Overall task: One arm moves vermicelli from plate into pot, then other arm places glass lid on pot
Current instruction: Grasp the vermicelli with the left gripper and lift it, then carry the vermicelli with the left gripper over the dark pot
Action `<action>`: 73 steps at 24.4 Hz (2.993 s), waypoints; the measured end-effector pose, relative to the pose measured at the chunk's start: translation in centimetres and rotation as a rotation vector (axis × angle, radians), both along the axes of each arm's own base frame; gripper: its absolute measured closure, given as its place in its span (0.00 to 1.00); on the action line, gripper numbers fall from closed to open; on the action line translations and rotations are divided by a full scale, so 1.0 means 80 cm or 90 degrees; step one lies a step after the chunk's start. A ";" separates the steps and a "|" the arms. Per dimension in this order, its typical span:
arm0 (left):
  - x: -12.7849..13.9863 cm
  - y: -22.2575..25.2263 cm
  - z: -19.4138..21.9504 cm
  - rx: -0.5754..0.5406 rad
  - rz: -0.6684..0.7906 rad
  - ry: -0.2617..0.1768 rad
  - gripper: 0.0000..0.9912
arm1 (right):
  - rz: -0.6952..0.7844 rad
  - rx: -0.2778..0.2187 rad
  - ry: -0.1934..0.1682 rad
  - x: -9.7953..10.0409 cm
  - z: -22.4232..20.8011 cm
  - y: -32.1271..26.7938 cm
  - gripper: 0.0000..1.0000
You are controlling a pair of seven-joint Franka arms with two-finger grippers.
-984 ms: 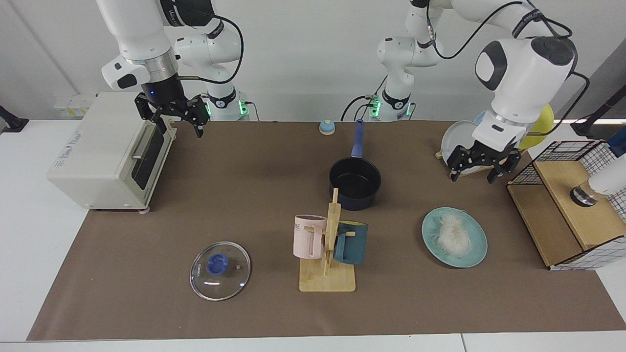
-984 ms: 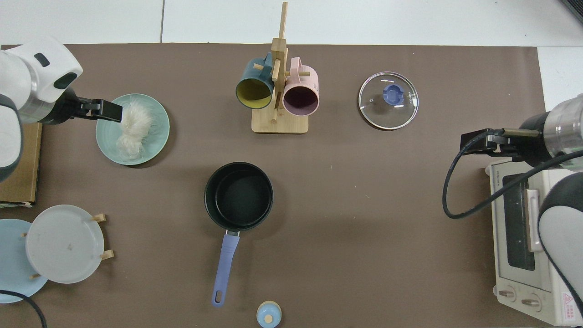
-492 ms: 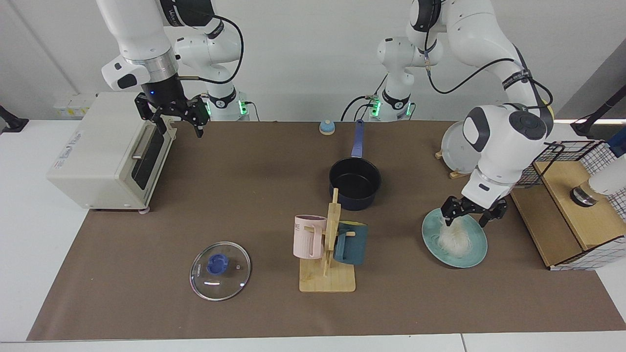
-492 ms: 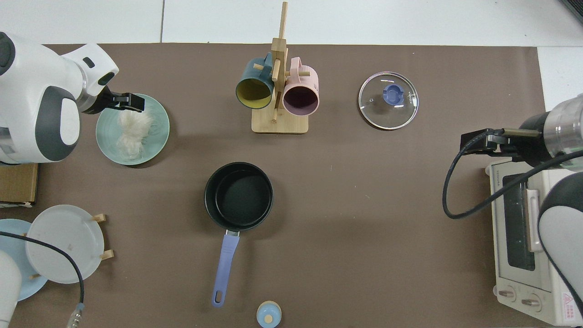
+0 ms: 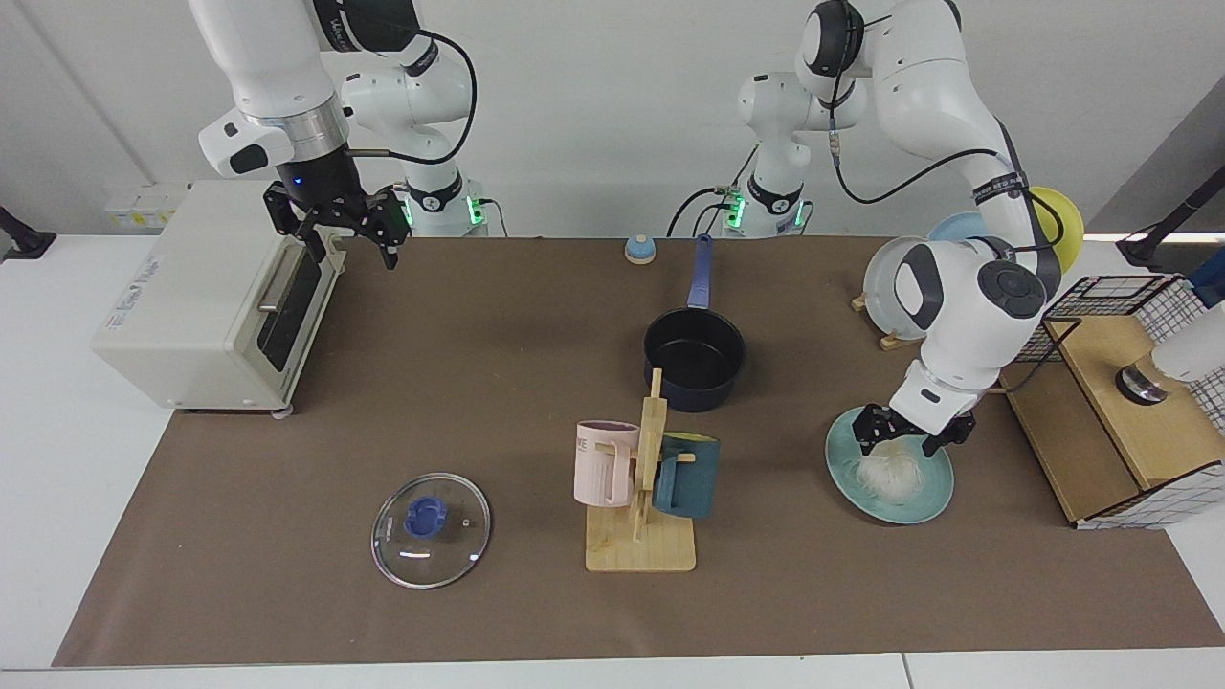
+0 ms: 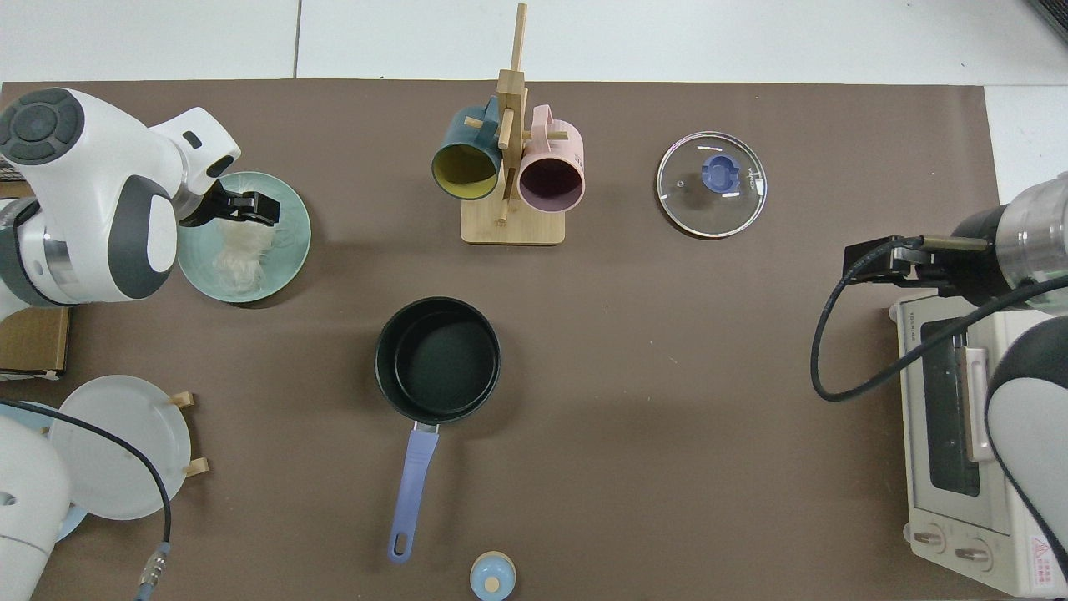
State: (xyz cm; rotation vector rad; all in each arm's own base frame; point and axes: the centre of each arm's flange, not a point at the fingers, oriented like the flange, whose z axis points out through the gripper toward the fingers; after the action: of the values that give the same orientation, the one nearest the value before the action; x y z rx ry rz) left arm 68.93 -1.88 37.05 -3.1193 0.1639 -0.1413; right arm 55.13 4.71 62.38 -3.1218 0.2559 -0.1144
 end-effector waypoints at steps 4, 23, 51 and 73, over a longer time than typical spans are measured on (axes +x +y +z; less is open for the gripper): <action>-0.008 0.001 -0.025 0.000 0.001 -0.001 0.00 | 0.000 0.000 0.000 0.000 0.000 0.000 0.01; -0.003 0.011 -0.102 0.005 -0.012 -0.030 0.01 | 0.000 0.000 0.000 0.000 0.000 0.000 0.01; -0.005 -0.005 0.028 0.005 -0.047 0.024 0.56 | 0.000 0.000 0.000 0.000 0.000 0.000 0.01; -0.161 -0.092 0.150 -0.008 -0.039 0.056 0.58 | 0.000 0.000 0.000 0.000 0.000 0.000 0.01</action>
State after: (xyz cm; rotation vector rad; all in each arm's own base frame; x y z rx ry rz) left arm 56.05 -9.27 49.05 -3.1366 0.2599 -0.0065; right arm 55.13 4.70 62.39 -3.1218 0.2560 -0.1144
